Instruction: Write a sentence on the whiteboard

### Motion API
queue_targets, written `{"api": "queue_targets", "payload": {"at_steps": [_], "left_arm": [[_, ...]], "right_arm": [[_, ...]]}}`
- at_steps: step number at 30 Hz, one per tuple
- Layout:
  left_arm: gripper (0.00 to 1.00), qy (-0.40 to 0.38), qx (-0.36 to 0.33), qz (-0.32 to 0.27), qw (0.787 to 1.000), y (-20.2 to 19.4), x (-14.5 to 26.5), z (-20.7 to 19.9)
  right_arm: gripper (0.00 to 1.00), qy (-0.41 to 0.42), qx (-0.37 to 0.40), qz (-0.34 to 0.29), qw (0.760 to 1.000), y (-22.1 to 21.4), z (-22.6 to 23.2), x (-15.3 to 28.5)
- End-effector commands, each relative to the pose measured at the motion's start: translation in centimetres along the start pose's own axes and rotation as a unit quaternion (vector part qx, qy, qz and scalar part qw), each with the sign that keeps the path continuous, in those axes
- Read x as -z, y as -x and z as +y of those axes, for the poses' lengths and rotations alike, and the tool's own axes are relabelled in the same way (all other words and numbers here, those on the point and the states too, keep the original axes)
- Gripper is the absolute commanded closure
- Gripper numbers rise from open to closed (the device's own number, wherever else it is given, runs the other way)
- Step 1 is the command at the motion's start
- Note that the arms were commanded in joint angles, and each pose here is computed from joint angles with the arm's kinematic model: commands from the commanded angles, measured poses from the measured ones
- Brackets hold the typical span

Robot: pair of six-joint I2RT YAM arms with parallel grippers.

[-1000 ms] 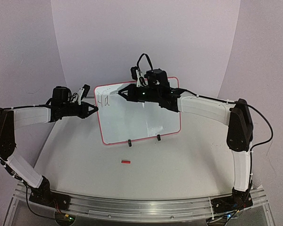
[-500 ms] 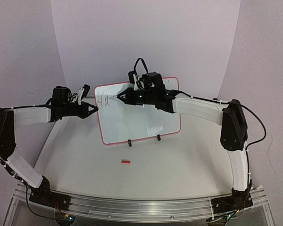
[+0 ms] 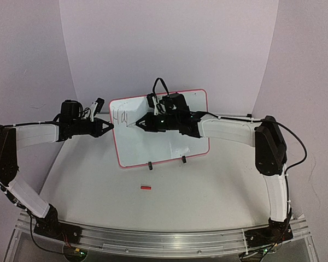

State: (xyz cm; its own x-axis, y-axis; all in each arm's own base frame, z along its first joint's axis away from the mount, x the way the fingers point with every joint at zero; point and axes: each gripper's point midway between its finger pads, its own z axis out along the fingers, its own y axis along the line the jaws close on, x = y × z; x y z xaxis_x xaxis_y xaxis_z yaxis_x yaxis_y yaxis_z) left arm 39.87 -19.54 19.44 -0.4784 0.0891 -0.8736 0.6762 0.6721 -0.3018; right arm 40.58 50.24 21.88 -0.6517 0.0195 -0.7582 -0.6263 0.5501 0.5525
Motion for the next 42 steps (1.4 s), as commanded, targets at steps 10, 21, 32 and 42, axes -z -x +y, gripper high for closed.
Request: {"api": "queue_targets", "payload": {"at_steps": [10,21,32,42], "left_arm": [[1.0,0.01,-0.031,-0.006,0.999,1.1,0.3,-0.1],[1.0,0.011,-0.032,-0.007,0.999,1.2,0.3,-0.1],[1.0,0.01,-0.033,-0.008,0.999,1.3,0.4,-0.1],[1.0,0.01,-0.031,-0.007,0.999,1.1,0.3,-0.1]], "right_arm": [[1.0,0.015,-0.002,0.001,1.0,0.3,1.1,1.1],[1.0,0.084,0.014,-0.061,0.994,5.4,6.5,5.2],[1.0,0.038,0.027,-0.093,0.995,6.9,4.8,3.9],[1.0,0.019,0.029,-0.085,0.996,6.4,3.6,2.3]]}}
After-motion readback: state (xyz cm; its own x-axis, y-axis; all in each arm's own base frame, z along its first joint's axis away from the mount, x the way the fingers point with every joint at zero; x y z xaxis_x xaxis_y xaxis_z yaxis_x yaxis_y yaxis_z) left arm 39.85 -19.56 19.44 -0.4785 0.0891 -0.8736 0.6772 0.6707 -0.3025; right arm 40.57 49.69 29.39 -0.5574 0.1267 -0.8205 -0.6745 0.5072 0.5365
